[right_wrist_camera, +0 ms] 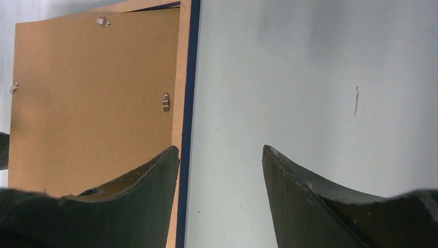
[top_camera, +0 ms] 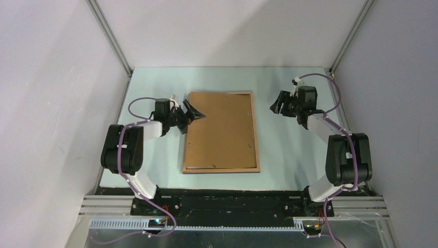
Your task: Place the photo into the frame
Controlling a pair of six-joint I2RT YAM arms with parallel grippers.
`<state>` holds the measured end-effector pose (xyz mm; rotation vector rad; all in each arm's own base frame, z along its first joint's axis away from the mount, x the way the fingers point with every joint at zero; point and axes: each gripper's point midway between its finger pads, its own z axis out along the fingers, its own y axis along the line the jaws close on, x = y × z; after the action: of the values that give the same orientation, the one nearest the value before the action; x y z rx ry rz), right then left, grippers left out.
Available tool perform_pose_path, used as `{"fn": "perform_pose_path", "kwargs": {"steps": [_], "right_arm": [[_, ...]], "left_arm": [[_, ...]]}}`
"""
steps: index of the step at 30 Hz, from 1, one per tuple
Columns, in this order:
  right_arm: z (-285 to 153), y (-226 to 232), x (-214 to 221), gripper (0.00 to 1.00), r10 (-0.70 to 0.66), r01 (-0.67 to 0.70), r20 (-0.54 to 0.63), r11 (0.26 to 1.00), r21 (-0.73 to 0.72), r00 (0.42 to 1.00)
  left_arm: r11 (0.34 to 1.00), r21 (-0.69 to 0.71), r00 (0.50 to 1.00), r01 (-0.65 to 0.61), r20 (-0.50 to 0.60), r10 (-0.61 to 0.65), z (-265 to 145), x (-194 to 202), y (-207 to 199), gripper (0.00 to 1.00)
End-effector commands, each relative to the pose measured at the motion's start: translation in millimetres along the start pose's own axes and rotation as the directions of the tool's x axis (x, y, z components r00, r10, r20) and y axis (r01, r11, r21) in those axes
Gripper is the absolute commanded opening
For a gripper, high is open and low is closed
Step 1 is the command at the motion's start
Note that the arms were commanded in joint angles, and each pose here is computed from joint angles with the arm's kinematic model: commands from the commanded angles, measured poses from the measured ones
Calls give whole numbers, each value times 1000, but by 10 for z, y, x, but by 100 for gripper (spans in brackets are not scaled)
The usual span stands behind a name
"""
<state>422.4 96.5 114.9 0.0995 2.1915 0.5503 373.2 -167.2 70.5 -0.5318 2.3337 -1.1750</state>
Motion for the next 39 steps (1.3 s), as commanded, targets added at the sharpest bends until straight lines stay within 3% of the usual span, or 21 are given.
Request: {"fn": "perform_pose_path", "kwargs": {"steps": [1, 22, 39], "right_arm": [[-11, 30, -106, 65, -8, 8, 39, 1000, -15, 999], [2, 7, -88, 65, -6, 6, 33, 1000, -9, 999], [1, 11, -90, 65, -4, 4, 33, 1000, -11, 999]], "left_arm": [[996, -1, 996, -84, 25, 84, -21, -128, -129, 100], [978, -90, 982, -188, -42, 185, 46, -9, -144, 100], [938, -207, 961, -277, -36, 275, -73, -107, -90, 100]]}}
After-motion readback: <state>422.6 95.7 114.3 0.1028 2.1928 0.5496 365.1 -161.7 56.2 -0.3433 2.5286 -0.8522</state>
